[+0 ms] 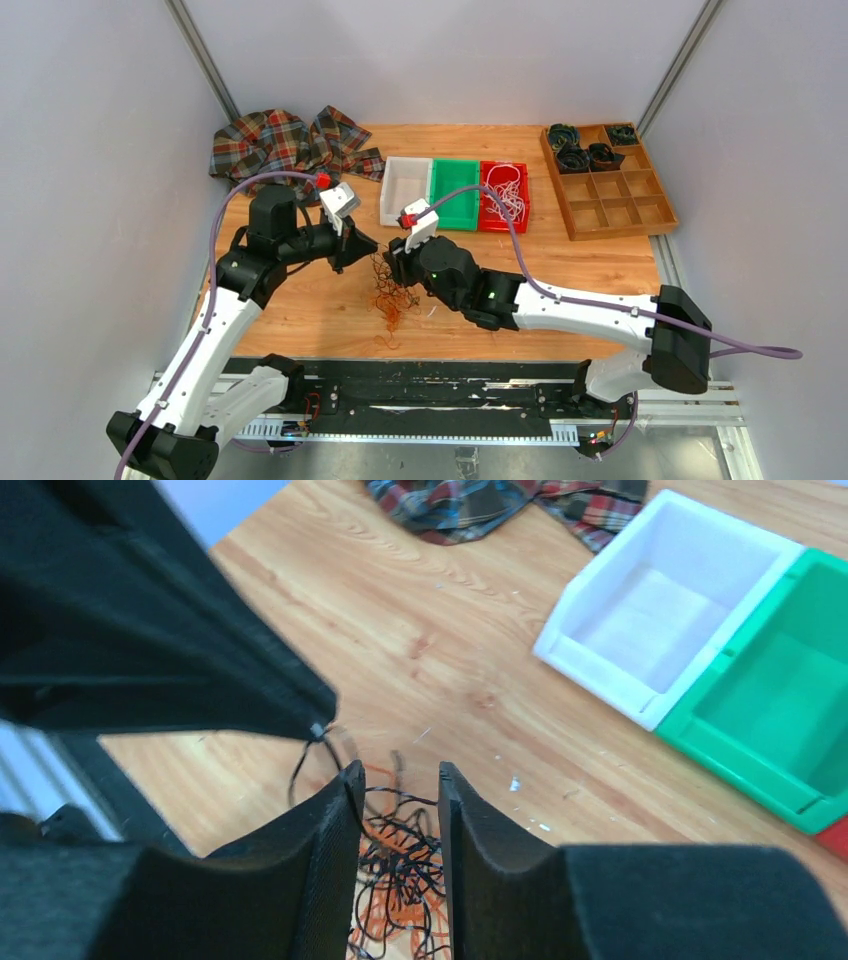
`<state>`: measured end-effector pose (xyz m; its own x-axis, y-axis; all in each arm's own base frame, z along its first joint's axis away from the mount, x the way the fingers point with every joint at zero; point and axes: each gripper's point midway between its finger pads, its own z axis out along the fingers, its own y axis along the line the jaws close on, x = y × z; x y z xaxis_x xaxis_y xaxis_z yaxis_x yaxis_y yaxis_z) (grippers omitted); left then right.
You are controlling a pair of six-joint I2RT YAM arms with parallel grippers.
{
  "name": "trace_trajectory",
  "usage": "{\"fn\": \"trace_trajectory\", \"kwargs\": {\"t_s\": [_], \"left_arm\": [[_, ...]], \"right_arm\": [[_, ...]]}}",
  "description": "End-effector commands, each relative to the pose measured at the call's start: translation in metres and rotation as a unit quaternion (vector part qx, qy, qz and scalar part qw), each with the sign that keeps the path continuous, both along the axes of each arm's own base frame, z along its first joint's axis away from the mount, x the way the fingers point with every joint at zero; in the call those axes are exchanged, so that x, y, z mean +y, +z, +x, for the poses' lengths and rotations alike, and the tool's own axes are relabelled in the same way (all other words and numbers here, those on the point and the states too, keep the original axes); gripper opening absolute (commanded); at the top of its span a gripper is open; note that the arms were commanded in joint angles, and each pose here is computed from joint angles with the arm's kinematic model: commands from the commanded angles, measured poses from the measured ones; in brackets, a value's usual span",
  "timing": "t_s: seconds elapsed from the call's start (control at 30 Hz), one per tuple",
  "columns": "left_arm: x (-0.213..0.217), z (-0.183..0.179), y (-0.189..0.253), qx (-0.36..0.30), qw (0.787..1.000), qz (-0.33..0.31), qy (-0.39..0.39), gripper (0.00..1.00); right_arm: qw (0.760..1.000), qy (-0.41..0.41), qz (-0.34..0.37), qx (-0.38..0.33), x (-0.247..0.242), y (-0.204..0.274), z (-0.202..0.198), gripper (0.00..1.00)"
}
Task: Untangle the cables
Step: Untie the cable.
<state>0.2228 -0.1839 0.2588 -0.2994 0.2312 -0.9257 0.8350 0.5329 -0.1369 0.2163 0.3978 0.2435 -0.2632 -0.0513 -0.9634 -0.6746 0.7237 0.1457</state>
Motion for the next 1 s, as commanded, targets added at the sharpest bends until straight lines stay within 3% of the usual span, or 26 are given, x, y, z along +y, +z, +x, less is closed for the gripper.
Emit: {"fn": "trace_trajectory", "kwargs": {"t_s": [0.0, 0.33, 0.7, 0.97], "left_arm": [[-0.013, -0.018, 0.027, 0.005, 0.998, -0.044, -0.046, 0.01], [-0.019, -0.047, 0.042, 0.014, 0.992, -0.053, -0.114, 0.01], [-0.021, -0.058, 0.094, -0.014, 0.988, -0.072, -0.136, 0.01], [-0.013, -0.047, 0.110, -0.051, 0.992, -0.053, -0.101, 0.01]], "right_arm": [[0.997, -0.069, 0.001, -0.042, -0.002, 0.014, 0.030, 0.36], [0.989, -0.116, 0.018, -0.087, -0.007, 0.007, 0.048, 0.36], [0.986, -0.158, -0.016, -0.046, -0.047, -0.082, 0.057, 0.35], [0.989, -0.144, -0.034, -0.010, -0.079, -0.135, 0.041, 0.42]]}}
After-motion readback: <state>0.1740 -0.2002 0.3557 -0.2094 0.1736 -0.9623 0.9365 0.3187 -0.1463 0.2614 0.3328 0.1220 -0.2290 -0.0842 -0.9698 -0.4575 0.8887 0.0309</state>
